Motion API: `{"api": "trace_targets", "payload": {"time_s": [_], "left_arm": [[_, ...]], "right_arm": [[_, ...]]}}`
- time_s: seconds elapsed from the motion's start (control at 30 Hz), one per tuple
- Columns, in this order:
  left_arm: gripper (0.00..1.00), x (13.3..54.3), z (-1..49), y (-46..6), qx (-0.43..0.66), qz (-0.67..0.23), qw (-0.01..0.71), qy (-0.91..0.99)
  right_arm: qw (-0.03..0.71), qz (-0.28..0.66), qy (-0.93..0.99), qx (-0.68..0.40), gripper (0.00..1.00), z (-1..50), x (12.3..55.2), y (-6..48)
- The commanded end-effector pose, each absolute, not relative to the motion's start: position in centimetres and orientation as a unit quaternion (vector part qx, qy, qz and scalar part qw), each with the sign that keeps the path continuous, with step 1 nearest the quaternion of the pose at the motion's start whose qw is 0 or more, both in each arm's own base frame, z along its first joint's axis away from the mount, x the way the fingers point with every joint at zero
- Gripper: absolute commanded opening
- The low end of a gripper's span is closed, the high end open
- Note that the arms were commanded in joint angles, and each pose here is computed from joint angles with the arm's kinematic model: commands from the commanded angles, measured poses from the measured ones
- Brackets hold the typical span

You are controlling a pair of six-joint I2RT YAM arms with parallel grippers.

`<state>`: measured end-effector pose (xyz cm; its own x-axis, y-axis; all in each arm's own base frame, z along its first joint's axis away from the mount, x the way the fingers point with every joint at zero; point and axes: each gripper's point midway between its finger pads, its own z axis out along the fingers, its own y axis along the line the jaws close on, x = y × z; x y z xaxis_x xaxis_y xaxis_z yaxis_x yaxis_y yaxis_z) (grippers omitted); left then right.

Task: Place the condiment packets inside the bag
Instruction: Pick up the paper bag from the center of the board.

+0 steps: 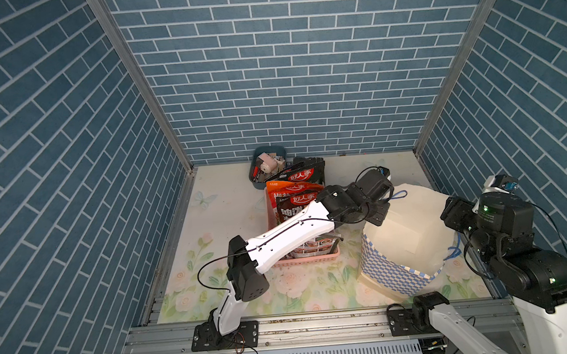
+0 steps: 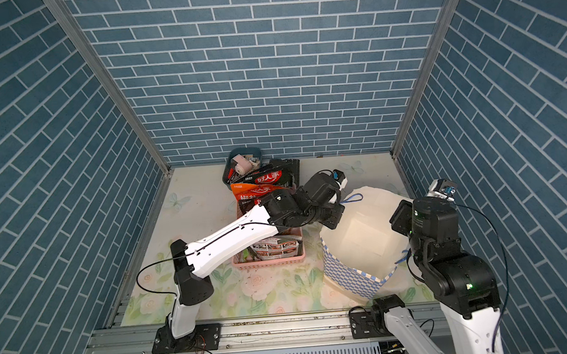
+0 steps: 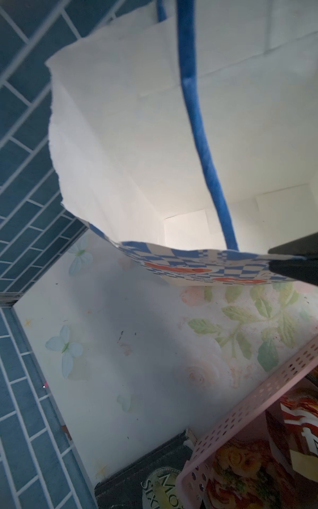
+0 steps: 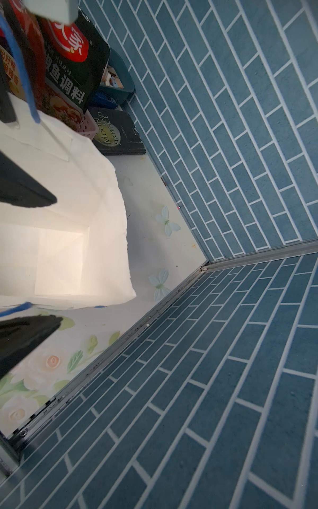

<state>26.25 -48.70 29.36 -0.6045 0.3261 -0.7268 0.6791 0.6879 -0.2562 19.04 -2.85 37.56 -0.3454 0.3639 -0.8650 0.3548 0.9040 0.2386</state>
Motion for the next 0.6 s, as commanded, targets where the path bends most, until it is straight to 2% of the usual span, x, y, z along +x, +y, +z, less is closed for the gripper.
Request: {"api": "trace_targets", "payload": {"time_s": [0.0, 0.2, 0.3, 0.4, 0.57], "left_arm": [[0.0, 28.8, 37.1, -47.5, 0.22, -0.364, 0.398, 0.813], [0.0, 32.3, 43.5, -44.2, 0.158, -0.408, 0.465, 0.769], [0.0, 34.1, 46.8, -42.2, 0.125, -0.427, 0.499, 0.743], [0.0, 35.7, 50.7, -39.9, 0.096, -0.444, 0.539, 0.71], [0.0, 38.9, 56.6, -33.7, 0.037, -0.445, 0.602, 0.662]], "right_arm": [[0.575, 0.049, 0.792, 0.199, 0.65, 40.1, 18.8, -1.9], [0.693, 0.175, 0.689, 0.119, 0.65, 47.1, 16.6, 1.2], [0.737, 0.202, 0.636, 0.106, 0.65, 49.3, 14.9, 1.3], [0.748, 0.208, 0.622, 0.104, 0.65, 49.7, 14.3, 1.2], [0.715, 0.216, 0.658, 0.094, 0.65, 47.8, 15.9, 2.3]]}}
